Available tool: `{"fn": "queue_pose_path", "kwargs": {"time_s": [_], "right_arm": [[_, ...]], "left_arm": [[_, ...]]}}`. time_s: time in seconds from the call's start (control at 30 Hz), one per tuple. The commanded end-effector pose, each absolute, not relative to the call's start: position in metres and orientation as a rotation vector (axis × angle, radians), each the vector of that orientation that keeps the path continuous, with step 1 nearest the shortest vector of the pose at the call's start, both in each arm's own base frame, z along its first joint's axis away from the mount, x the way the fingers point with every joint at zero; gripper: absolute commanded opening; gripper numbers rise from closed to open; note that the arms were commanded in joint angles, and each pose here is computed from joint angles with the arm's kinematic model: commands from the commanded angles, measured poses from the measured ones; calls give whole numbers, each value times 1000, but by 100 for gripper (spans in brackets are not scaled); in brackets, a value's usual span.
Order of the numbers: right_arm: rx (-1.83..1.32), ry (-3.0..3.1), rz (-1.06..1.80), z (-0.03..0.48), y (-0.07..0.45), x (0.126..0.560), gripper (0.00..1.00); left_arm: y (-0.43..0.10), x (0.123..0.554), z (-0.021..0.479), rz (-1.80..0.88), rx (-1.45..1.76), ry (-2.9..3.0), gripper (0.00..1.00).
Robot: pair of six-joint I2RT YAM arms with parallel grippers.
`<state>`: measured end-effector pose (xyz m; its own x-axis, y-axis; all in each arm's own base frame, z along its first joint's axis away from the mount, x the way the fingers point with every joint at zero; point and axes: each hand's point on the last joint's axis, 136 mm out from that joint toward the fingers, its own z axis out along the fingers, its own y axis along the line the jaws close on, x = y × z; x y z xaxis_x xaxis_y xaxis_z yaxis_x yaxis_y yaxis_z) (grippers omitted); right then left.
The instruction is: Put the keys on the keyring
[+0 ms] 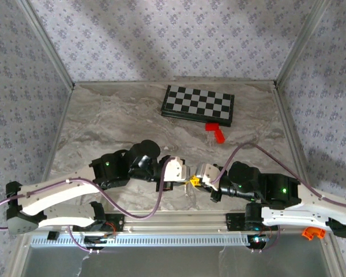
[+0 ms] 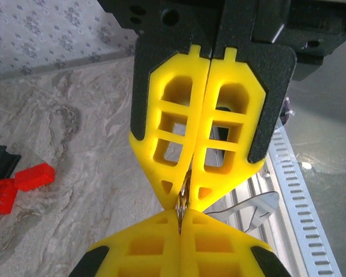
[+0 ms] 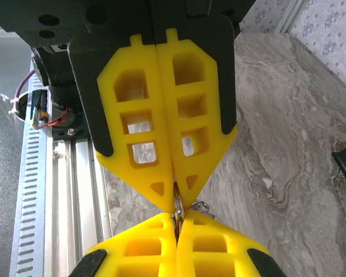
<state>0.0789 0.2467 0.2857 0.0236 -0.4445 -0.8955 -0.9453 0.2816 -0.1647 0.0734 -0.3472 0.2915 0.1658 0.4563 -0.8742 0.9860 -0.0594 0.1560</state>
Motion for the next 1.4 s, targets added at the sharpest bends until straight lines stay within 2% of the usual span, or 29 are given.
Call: {"fn": "queue_pose_path", "kwargs": {"time_s": [0.0, 0.1, 0.23, 0.53, 0.83, 1.2, 1.37], "right_arm": [[-1260, 1522, 704, 308, 250, 78, 9], [-1248, 1506, 718, 312, 249, 77, 17], [-1238, 1472, 753, 318, 250, 74, 19], [-1232, 1425, 791, 328, 253, 69, 11], [-1223, 1434, 790, 326, 252, 71, 16], [-1216, 1459, 781, 318, 253, 73, 6], [-1187, 1452, 795, 319, 250, 74, 5]], "left_arm": [[-347, 65, 321, -918, 1553, 1309, 0], [-343, 57, 332, -981, 1526, 1265, 0], [-340, 50, 338, -1034, 1516, 1236, 0], [-333, 43, 350, -1109, 1439, 1162, 0], [-326, 42, 360, -1117, 1395, 1121, 0], [-326, 44, 365, -1114, 1372, 1113, 0], [-322, 48, 366, -1088, 1342, 1110, 0]]}}
